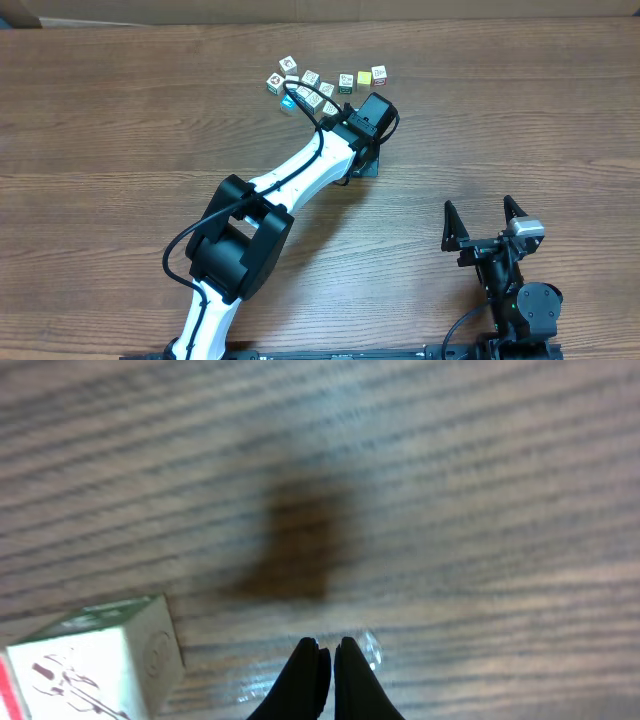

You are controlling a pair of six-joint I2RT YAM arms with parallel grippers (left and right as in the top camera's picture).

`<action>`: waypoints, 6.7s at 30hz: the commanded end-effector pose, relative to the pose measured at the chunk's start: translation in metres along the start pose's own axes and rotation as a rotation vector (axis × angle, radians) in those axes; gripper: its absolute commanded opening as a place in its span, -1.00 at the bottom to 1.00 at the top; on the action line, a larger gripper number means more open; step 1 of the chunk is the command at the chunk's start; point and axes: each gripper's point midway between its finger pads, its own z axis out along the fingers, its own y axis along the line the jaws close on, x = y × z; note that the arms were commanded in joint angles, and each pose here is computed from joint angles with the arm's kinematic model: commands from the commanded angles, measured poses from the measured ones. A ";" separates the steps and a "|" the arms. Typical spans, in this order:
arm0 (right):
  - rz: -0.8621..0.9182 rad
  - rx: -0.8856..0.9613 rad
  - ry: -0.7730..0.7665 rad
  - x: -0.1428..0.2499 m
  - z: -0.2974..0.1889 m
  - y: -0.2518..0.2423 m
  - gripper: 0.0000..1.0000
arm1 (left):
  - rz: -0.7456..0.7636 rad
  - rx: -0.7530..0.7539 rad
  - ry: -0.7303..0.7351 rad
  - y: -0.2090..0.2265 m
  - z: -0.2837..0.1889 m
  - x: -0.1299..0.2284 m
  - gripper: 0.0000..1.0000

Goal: Form a horizontal line

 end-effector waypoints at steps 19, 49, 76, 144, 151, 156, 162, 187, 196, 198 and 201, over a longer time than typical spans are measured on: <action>-0.007 0.014 -0.003 0.002 0.000 -0.003 1.00 | -0.134 -0.195 -0.120 0.034 0.006 -0.016 -0.91; -0.007 0.014 -0.003 0.002 0.000 -0.003 1.00 | -0.116 -0.257 -0.097 0.047 0.004 -0.009 -0.91; -0.007 0.014 -0.003 0.002 0.000 -0.003 1.00 | -0.121 -0.231 -0.099 0.042 0.005 -0.010 -0.92; -0.002 -0.024 -0.027 -0.004 0.000 0.004 1.00 | -0.643 -0.337 -0.035 0.319 -0.058 -0.087 1.00; 0.000 -0.025 0.000 -0.005 -0.002 0.005 1.00 | -0.643 -0.337 -0.035 0.319 -0.058 -0.087 1.00; 0.000 -0.023 0.001 -0.022 -0.008 0.007 1.00 | -0.643 -0.337 -0.035 0.319 -0.058 -0.087 1.00; 0.008 -0.013 0.078 -0.030 -0.018 0.009 1.00 | -0.643 -0.337 -0.035 0.319 -0.058 -0.087 1.00; 0.026 -0.061 0.193 -0.044 0.000 0.019 1.00 | -0.643 -0.337 -0.035 0.319 -0.058 -0.087 0.99; 0.060 -0.181 0.305 -0.163 0.039 0.053 1.00 | -0.644 -0.337 -0.035 0.319 -0.058 -0.087 0.99; 0.078 -0.196 0.375 -0.178 0.050 0.057 1.00 | -0.643 -0.337 -0.035 0.319 -0.058 -0.087 0.99; 0.118 -0.210 0.507 -0.193 0.067 0.063 1.00 | -0.643 -0.337 -0.035 0.319 -0.058 -0.087 0.99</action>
